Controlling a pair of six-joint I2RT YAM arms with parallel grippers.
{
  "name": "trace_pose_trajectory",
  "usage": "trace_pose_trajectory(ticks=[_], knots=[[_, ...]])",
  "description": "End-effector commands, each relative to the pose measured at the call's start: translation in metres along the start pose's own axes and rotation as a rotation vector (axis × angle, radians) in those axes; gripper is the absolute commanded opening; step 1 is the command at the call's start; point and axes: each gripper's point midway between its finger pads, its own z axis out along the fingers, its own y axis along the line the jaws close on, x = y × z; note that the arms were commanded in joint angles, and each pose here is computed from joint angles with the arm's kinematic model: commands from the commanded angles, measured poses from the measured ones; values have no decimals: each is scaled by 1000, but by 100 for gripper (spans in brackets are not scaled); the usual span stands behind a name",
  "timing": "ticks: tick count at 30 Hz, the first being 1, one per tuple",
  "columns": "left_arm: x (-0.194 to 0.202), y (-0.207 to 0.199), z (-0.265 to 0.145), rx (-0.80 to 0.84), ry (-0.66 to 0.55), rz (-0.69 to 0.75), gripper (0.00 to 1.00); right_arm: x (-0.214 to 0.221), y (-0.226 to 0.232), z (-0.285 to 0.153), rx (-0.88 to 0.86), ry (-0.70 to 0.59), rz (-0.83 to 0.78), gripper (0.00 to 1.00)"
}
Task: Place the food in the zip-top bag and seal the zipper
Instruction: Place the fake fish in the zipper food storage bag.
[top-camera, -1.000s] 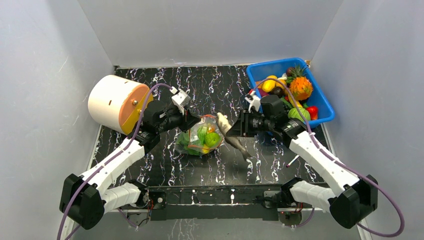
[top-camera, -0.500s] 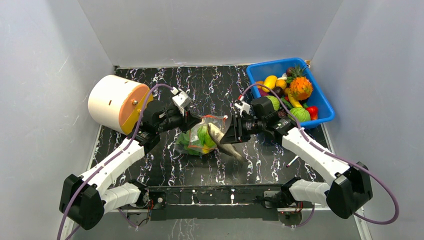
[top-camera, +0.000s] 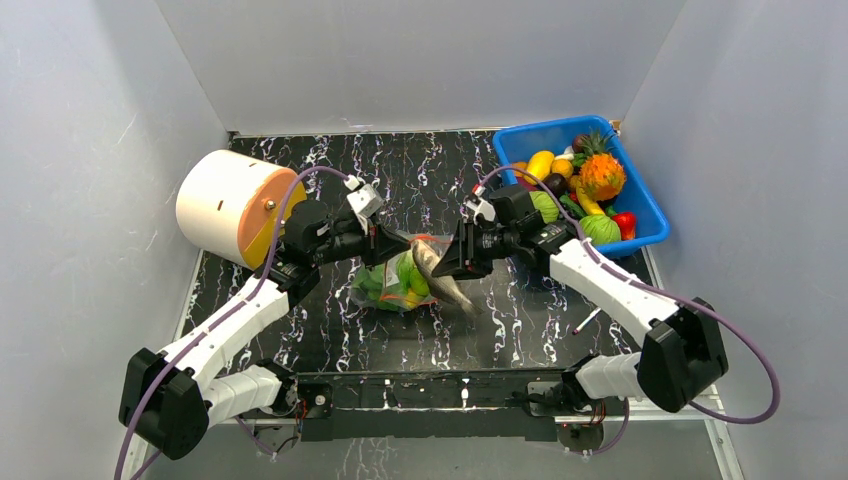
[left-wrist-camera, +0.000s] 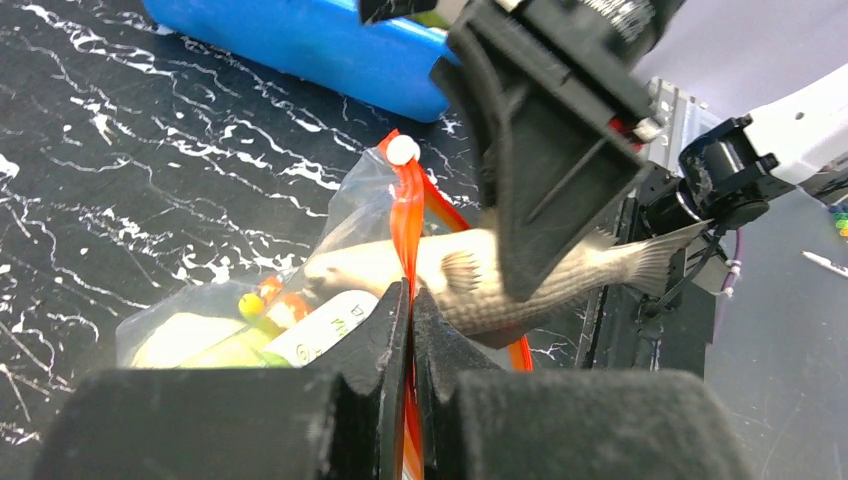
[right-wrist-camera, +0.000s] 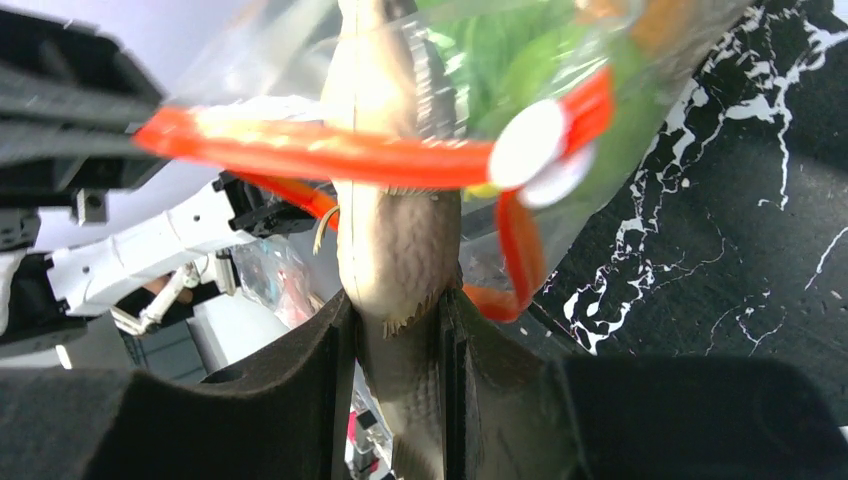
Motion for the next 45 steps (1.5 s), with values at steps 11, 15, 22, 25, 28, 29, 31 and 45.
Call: trace_pose_trajectory(ticks=[11, 15, 22, 25, 28, 29, 31, 45], knots=[[-35, -34, -5, 153, -107, 19, 0, -50, 31, 5, -118, -228, 171, 8], [-41, -39, -6, 170, -130, 2, 0, -58, 33, 7, -123, -248, 178, 9], [-43, -43, -5, 195, -158, -49, 0, -78, 33, 12, -135, -323, 207, 9], [-43, -42, -5, 196, -164, -65, 0, -87, 31, 11, -132, -375, 222, 9], [-43, -43, -3, 202, -168, -76, 0, -98, 32, 7, -141, -442, 243, 9], [-43, -42, -3, 202, -169, -81, 0, -101, 31, 7, -140, -463, 251, 10], [-43, -42, -2, 204, -179, -93, 0, -107, 29, 6, -142, -496, 264, 10], [-38, -42, 3, 230, -218, -178, 0, -124, 18, 22, -199, -557, 388, 11]])
